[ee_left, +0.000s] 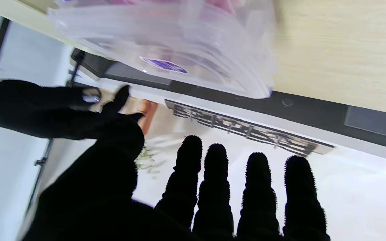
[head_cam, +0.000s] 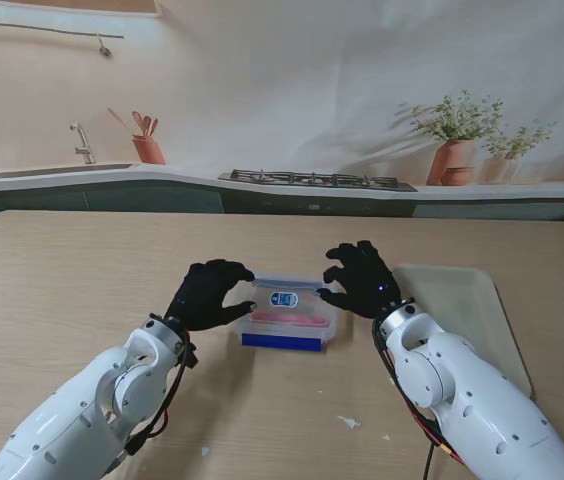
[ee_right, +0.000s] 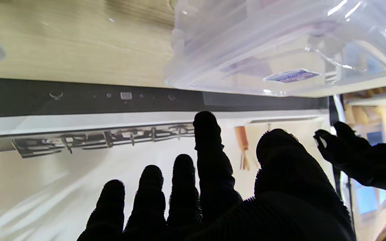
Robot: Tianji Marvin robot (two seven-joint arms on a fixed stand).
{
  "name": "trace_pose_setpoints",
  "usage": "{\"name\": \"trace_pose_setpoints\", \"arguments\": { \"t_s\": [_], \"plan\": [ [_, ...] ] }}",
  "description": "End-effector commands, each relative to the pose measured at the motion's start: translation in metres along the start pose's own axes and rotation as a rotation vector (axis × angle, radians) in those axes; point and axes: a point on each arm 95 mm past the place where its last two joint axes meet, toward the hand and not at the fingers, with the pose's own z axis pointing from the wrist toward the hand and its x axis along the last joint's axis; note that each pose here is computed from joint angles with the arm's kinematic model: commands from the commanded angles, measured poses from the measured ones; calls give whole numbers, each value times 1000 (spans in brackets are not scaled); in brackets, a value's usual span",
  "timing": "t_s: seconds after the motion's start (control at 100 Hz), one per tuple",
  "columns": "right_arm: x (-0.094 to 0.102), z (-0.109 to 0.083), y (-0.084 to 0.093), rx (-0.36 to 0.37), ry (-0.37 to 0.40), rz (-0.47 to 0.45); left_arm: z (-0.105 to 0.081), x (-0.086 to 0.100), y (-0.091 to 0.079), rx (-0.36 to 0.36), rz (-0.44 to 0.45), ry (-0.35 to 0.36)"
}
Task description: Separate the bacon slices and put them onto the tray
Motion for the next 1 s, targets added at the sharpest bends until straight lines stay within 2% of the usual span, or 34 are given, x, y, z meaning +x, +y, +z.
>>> {"name": "trace_pose_setpoints", "arguments": {
  "t_s": [0.0,0.14,0.29,0.41,0.65,0.99],
  "plan": [
    [1,-6,-7,31,-8,7,-1,-3,-3,5,-37,-38],
    [-4,-12,-9,26,-32,14,-5,-13,-7,14,-70,-126],
    [-7,-19,-12,21,-66,44,-7,-23,-4,-63,-184,-225],
    [-10,-21,-14,18,-87,72,-6,-26,1,-77,-258,-264],
    [-16,-27,-18,50,-125,89,-2,-23,12,-136,-295,-268],
    [-12,-22,-25,120,-126,114,-1,-22,16,-160,-305,-264]
  ]
}}
